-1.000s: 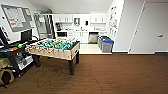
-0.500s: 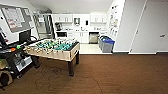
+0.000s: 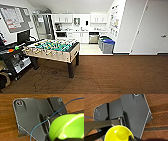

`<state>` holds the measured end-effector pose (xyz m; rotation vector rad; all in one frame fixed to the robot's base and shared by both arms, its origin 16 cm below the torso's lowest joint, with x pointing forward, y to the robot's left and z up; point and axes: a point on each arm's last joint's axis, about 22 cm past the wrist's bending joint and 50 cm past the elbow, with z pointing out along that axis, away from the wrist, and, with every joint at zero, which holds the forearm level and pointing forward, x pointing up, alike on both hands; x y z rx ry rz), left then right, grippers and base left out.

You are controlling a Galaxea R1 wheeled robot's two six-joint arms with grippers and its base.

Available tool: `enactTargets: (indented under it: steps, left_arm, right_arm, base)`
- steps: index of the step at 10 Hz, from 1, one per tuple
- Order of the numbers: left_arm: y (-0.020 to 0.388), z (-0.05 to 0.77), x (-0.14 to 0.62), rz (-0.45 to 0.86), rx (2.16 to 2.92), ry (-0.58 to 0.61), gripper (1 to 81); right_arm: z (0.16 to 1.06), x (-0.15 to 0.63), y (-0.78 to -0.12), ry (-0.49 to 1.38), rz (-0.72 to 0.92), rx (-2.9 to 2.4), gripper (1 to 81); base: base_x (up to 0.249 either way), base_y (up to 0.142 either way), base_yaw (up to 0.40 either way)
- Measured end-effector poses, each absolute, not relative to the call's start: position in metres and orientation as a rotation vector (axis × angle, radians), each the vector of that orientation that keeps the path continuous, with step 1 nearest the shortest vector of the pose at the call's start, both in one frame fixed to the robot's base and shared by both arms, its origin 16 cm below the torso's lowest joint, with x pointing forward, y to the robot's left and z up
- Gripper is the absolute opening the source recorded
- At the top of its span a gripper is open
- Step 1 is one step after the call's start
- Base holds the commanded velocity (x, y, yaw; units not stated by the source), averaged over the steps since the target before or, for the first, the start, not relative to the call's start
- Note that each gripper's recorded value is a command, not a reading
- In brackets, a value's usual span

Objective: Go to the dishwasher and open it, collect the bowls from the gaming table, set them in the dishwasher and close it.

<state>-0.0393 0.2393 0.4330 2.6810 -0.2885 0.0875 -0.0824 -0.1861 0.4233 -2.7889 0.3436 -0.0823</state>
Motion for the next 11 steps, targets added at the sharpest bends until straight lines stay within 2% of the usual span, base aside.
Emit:
enactTargets:
  steps: [7, 11]
  left_arm:
    - [0.2385, 0.4329, -0.0368, 0.09, 2.68, -0.289, 1.0]
    - [0.2375, 0.4329, -0.0348, 0.093, 2.678, -0.289, 1.0]
  right_arm:
    - [0.4231, -0.0785, -0.186, 0.342, -0.088, -2.789, 1.0]
    - [0.4233, -0.0793, -0.1843, 0.343, -0.085, -2.787, 1.0]
  base:
    - [0.138, 0.0, 0.0]
    - [0.143, -0.073, 0.0]
